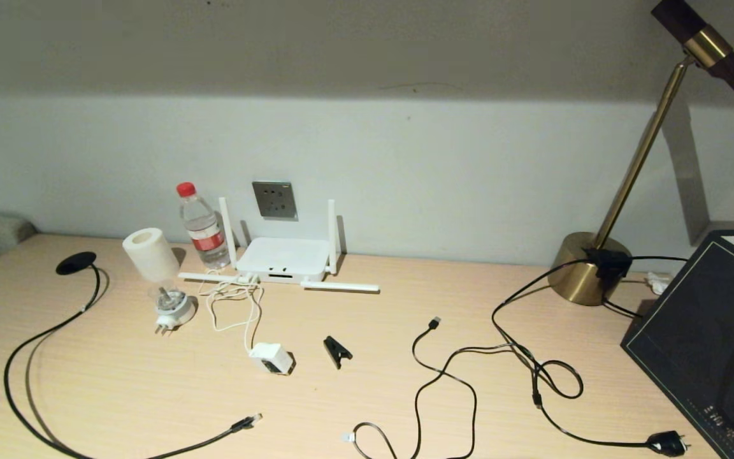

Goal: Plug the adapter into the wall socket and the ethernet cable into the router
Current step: Pick up plug

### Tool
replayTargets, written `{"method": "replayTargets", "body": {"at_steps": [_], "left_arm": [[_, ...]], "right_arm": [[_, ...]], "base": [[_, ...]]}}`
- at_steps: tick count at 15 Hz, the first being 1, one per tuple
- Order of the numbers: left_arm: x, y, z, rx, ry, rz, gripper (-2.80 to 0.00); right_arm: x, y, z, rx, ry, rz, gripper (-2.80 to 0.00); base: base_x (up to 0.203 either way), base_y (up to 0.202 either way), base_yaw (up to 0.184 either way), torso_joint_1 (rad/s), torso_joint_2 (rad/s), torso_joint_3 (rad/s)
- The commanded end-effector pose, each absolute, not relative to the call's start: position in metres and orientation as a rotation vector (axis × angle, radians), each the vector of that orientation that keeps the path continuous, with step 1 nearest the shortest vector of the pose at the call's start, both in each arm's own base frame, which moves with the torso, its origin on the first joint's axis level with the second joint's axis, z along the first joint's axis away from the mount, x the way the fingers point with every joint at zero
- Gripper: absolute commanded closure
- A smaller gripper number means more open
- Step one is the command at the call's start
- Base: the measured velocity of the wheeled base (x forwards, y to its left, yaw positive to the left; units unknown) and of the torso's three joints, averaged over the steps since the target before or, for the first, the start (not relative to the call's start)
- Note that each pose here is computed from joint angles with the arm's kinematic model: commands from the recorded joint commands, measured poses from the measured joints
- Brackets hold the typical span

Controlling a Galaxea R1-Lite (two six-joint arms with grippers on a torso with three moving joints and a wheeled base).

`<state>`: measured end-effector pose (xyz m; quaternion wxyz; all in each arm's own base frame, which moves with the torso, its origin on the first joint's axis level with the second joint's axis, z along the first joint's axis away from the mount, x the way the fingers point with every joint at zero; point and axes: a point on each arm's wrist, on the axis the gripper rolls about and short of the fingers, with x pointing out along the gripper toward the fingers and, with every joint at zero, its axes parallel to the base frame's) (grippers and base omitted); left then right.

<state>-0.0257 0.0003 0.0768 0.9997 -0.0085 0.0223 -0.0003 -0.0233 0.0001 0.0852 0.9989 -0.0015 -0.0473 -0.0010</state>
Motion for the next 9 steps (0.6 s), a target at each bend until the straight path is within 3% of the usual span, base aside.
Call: {"method": "replayTargets", "body": {"at_steps": [1, 5, 9], "left_arm": [[-0.026, 0.0, 0.077, -0.017, 0.046, -0.003, 0.0], [-0.027, 0.0, 0.081, 0.069, 0.025, -0.005, 0.0], [-0.015, 0.0, 0.143, 0.119, 0.047, -0.041, 0.0]], "right_arm": [[-0.02, 0.0, 0.075, -0.003, -0.058, -0.002, 0.0], [-0.02, 0.0, 0.075, -0.003, -0.058, -0.002, 0.0], [-0.02, 0.0, 0.075, -0.003, -0.058, -0.002, 0.0]], "base": [[0.0, 0.0, 0.0, 0.0, 0.0, 0.0], [0.0, 0.0, 0.0, 0.0, 0.0, 0.0], [0.0, 0.0, 0.0, 0.0, 0.0, 0.0]]}}
